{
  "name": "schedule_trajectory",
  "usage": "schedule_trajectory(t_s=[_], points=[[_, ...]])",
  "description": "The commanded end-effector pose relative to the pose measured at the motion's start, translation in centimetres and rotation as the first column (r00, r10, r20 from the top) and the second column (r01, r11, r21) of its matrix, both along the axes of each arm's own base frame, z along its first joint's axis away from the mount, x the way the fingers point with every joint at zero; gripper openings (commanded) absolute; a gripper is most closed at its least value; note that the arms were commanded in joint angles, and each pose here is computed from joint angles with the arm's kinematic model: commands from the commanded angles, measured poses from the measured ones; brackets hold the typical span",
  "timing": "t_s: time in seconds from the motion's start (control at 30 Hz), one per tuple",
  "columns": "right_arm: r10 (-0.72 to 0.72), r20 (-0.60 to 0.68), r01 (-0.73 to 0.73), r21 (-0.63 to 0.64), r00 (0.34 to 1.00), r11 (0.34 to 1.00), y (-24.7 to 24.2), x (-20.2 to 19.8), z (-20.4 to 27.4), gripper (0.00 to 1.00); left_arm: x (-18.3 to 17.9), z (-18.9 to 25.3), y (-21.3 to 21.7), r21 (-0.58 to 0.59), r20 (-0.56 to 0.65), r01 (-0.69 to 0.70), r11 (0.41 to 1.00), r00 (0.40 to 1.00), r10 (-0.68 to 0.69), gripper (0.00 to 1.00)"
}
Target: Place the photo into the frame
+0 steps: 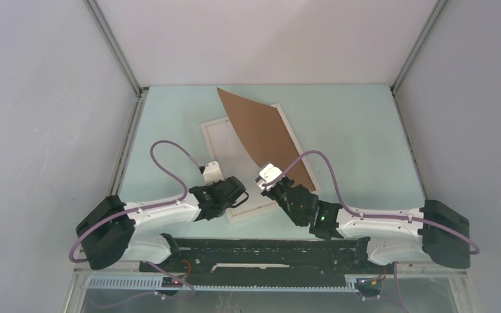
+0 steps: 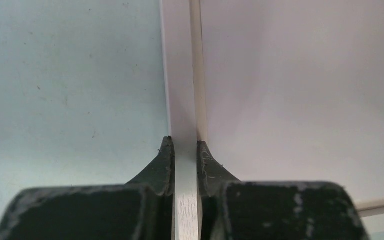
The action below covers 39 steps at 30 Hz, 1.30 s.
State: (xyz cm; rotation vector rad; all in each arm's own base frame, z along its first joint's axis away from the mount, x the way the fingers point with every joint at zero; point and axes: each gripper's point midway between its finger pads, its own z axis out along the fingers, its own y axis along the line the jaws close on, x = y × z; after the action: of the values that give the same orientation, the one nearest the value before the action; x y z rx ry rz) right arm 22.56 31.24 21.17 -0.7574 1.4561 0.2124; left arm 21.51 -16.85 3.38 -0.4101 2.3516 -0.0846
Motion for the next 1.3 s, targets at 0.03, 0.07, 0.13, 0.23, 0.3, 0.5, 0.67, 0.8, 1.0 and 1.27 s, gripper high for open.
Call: schedule_trajectory(t_s=[0.03,0.07,0.13,0.23,0.3,0.5,0.67,0.8,1.0,1.27], points=[[0.044,-0.186,-0.035,0.052,0.981,0.998,0.9,-1.9,-4.4,0.00,1.2,2.7,0.7,-0.018,0.104,-0.049,0.999,0.993,0.051,0.00],[0.045,-0.188,-0.036,0.052,0.981,0.998,0.9,-1.9,-4.5,0.00,1.1,2.7,0.8,-0.014,0.104,-0.051,0.999,0.993,0.052,0.00],[0.047,-0.186,-0.038,0.052,0.981,0.998,1.0,-1.9,-4.5,0.00,1.1,2.7,0.6,-0.019,0.100,-0.035,0.999,0.994,0.037,0.00],[0.049,-0.188,-0.040,0.048,0.981,0.998,1.1,-1.9,-4.7,0.00,0.9,2.8,0.2,-0.038,0.089,-0.023,0.999,0.996,0.026,0.25],[0.052,-0.191,-0.045,0.044,0.980,0.998,1.2,-2.0,-4.9,0.00,0.8,2.9,0.0,-0.040,0.082,-0.006,0.999,0.997,0.009,0.60],[0.074,-0.228,-0.078,-0.010,0.971,0.997,1.3,-2.7,-6.6,0.00,0.0,5.0,1.5,-0.064,0.116,0.033,0.997,0.993,-0.026,0.88],[0.075,-0.266,-0.087,-0.036,0.961,0.996,1.6,-3.2,-8.4,0.00,-0.5,7.3,5.4,-0.136,0.154,-0.014,0.991,0.987,0.035,0.87],[0.078,-0.295,-0.099,-0.056,0.952,0.994,2.1,-3.4,-10.1,0.00,-0.3,9.7,8.0,-0.206,0.194,-0.036,0.978,0.978,0.076,0.86],[0.063,-0.327,-0.099,-0.094,0.943,0.991,3.1,-3.6,-11.9,0.00,0.4,11.6,9.7,-0.215,0.202,-0.035,0.976,0.976,0.080,0.86],[0.019,-0.352,-0.081,-0.161,0.936,0.984,3.3,-3.9,-14.2,0.33,1.1,11.9,9.5,-0.251,0.227,-0.017,0.968,0.971,0.076,0.86]])
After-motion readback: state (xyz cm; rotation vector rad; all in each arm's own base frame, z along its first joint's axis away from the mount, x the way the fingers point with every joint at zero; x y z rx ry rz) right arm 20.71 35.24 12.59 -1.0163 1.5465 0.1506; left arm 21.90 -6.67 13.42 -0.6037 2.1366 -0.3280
